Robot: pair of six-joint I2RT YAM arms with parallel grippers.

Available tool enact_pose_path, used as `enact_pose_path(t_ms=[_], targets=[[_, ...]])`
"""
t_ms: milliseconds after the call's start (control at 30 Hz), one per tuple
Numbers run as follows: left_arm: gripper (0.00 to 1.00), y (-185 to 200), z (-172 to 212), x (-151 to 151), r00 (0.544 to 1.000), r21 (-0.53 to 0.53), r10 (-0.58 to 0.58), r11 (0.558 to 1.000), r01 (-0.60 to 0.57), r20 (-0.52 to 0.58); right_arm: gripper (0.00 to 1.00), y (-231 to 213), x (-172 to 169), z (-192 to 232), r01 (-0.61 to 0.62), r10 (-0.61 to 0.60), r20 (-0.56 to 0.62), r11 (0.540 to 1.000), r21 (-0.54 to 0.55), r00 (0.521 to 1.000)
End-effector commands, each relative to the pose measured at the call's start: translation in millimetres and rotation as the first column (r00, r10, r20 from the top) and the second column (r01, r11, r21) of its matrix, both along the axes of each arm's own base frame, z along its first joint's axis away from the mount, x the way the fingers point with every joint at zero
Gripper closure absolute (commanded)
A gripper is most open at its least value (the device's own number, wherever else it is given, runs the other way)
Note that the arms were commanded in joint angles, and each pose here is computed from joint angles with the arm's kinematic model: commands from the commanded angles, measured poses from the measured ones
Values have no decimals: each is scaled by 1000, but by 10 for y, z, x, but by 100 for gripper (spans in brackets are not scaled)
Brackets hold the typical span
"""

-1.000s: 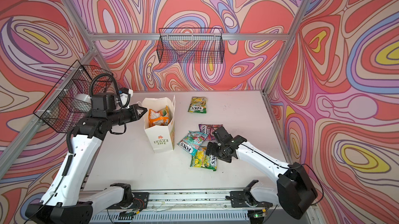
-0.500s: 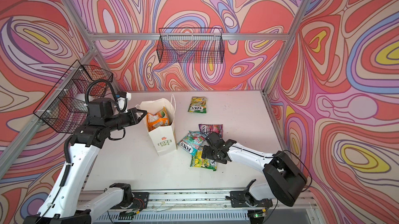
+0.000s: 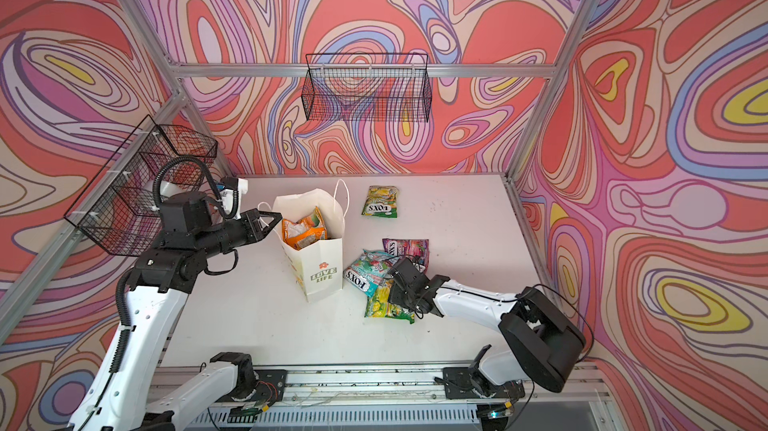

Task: Place the snacks into the paper bag
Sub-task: 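Grasp the yellow-green Spring Tea packet with the right gripper, then lift the Spring Tea packet with the right gripper and raise it high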

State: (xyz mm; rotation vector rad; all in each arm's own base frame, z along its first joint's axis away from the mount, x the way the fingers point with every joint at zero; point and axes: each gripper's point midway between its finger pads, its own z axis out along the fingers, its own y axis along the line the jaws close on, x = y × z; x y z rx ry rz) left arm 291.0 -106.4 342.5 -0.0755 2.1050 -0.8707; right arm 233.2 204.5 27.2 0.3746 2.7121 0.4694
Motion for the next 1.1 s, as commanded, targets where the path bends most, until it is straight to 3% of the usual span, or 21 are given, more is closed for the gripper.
enact_pose_path(t_ms=[0,567,800,1067], targets=[[100,-18,164,21,998,-26,-13,1000,15,65,47,-98,-144,-128,12,-12,-38,1000,-13,999],[100,28,112,33,998,-6,6,1000,-5,70,99,-185,39,830,39,-41,145,999,16,989],[100,-2,99,72,998,-47,-15,999,17,57,100,-304,91,1208,83,-86,228,996,23,970],[100,20,103,67,998,-33,-6,999,8,66,100,-356,271,1938,81,-74,375,997,-4,924]])
